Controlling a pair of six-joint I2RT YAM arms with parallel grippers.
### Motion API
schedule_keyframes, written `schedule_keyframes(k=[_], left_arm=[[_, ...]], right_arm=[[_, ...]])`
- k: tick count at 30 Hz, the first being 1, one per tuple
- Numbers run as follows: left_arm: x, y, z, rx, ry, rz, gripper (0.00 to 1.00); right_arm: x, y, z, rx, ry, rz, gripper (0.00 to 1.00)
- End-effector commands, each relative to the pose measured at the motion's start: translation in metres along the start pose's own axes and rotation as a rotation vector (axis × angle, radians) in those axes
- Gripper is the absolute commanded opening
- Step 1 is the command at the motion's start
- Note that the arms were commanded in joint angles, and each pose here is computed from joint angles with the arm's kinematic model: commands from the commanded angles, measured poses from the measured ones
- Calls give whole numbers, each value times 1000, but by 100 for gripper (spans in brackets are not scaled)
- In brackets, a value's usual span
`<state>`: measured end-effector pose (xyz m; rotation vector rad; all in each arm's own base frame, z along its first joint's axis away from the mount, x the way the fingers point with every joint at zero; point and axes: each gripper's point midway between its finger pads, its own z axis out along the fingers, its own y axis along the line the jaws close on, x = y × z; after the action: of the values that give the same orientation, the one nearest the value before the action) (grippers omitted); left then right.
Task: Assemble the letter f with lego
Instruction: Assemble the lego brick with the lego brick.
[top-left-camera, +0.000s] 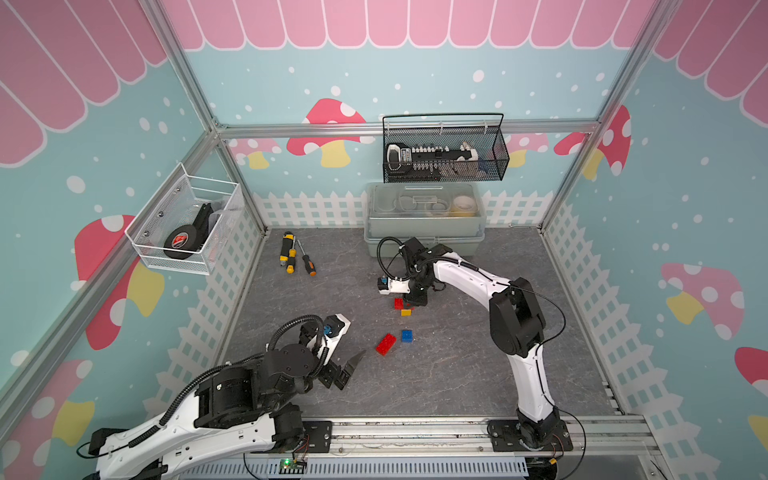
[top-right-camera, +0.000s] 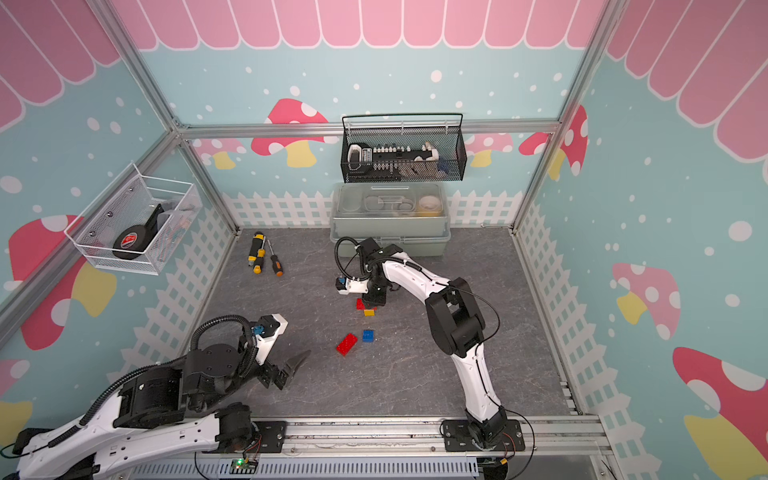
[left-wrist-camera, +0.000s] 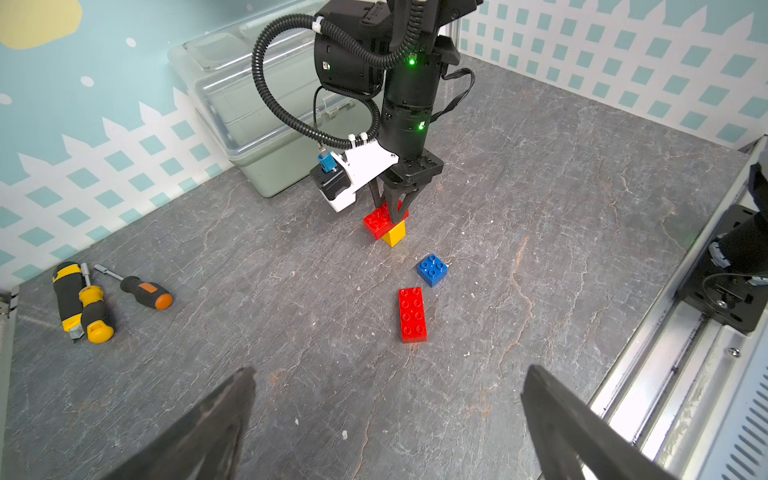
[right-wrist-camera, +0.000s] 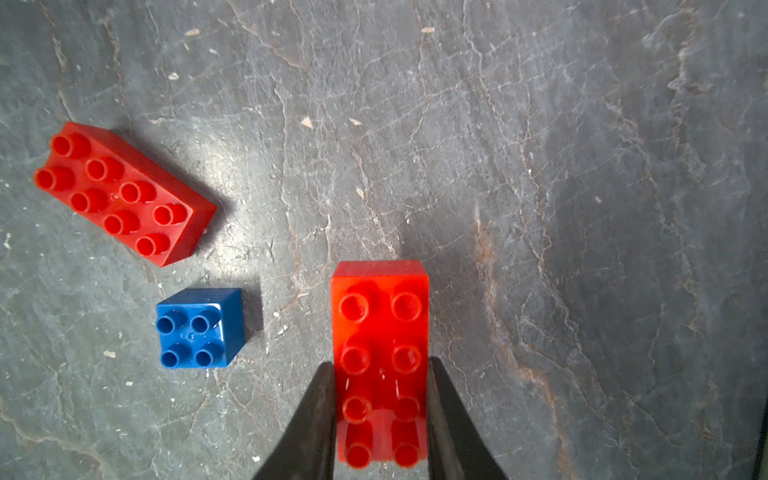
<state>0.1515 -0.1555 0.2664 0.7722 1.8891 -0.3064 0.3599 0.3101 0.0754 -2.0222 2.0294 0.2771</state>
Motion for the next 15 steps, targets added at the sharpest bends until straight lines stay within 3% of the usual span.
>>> schedule_keyframes(k=[1,15], left_arm=[[-3,2,-5,0,-6,18,99],[-3,2,-6,1,-7,16,99]], right_arm=[[10,11,14,-47,39,4,24],[11,6,6,-30,58,-29,23]])
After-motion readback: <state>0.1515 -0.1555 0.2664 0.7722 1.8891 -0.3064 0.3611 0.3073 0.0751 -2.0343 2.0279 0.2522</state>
